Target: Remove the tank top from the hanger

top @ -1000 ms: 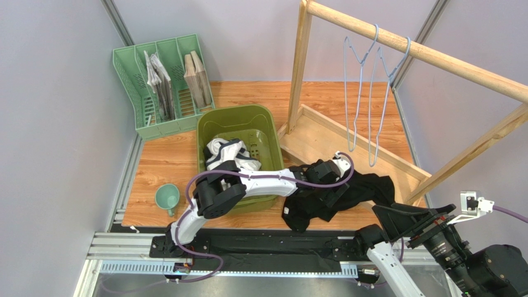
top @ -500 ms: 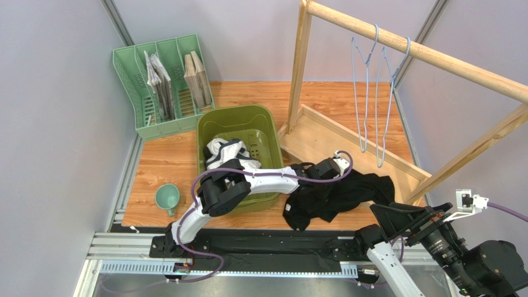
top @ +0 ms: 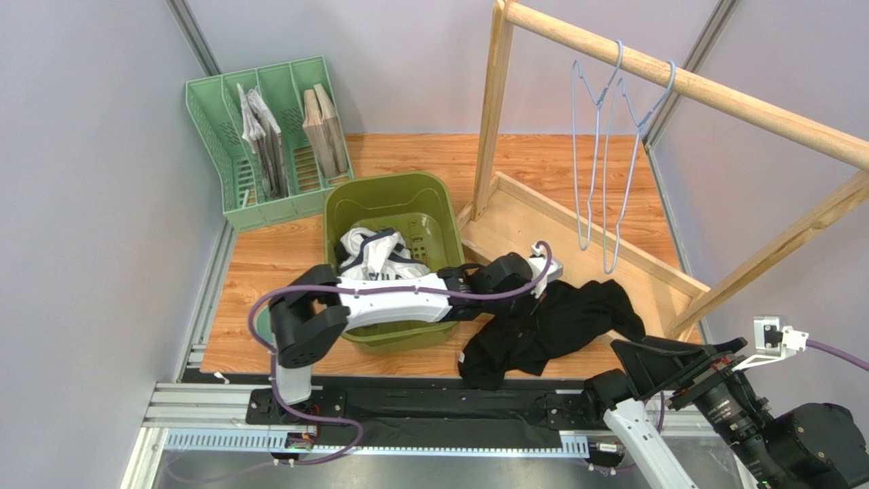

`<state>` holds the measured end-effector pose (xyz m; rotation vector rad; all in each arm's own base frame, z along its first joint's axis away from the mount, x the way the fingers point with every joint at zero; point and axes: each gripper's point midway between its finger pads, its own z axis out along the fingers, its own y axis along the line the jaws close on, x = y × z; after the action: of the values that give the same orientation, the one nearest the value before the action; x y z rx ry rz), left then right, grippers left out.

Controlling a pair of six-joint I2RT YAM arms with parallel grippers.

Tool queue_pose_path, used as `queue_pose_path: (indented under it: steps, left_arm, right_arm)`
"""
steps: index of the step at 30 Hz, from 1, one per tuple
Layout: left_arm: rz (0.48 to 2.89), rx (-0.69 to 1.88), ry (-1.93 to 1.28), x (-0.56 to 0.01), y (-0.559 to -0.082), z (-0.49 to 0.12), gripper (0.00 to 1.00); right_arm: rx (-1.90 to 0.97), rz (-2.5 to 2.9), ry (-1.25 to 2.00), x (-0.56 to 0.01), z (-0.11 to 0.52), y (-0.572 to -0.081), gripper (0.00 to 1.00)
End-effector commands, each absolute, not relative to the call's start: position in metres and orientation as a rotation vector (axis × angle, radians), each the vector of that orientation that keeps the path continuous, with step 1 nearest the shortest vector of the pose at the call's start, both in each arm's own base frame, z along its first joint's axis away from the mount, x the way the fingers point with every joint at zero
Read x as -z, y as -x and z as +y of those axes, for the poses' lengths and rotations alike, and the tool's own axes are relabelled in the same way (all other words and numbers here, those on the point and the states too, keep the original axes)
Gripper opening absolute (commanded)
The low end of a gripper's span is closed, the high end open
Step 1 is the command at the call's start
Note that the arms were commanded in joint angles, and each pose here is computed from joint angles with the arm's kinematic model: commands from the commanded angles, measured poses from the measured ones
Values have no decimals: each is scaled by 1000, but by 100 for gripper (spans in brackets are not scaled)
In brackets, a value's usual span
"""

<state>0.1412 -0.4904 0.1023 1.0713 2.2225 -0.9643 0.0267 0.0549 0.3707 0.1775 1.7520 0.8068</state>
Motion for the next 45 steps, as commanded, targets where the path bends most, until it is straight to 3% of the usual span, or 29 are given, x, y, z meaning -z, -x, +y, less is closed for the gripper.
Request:
queue_pose_path:
  steps: [1, 8, 13, 18, 24, 36, 42, 45]
  left_arm:
    - [2079, 1176, -985, -173, -139, -488, 0]
    - [1946, 1320, -784, -243, -167, -448, 0]
    - [1874, 1212, -551, -286, -224, -384, 0]
    - [1758, 1055, -241, -339, -274, -278, 0]
    - [1657, 853, -76, -371, -275, -193, 0]
    - [1796, 899, -144, -318, -269, -208, 0]
    - [2092, 1150, -339, -229, -269, -269, 0]
    - [2237, 1076, -389, -178, -270, -293, 0]
  right_arm:
    - [-817, 1717, -175, -377, 53, -23, 99]
    - [-815, 1712, -178, -377, 51, -20, 99]
    - [-818, 1713, -180, -378, 52, -19, 99]
    - [-821, 1710, -179, -378, 52, -19, 99]
    - [-830, 1719, -175, -375, 56, -25, 99]
    - [-857, 1730, -171, -369, 63, -32, 99]
    - [-862, 1741, -173, -364, 65, -35, 99]
    - [-866, 1748, -172, -362, 67, -37, 98]
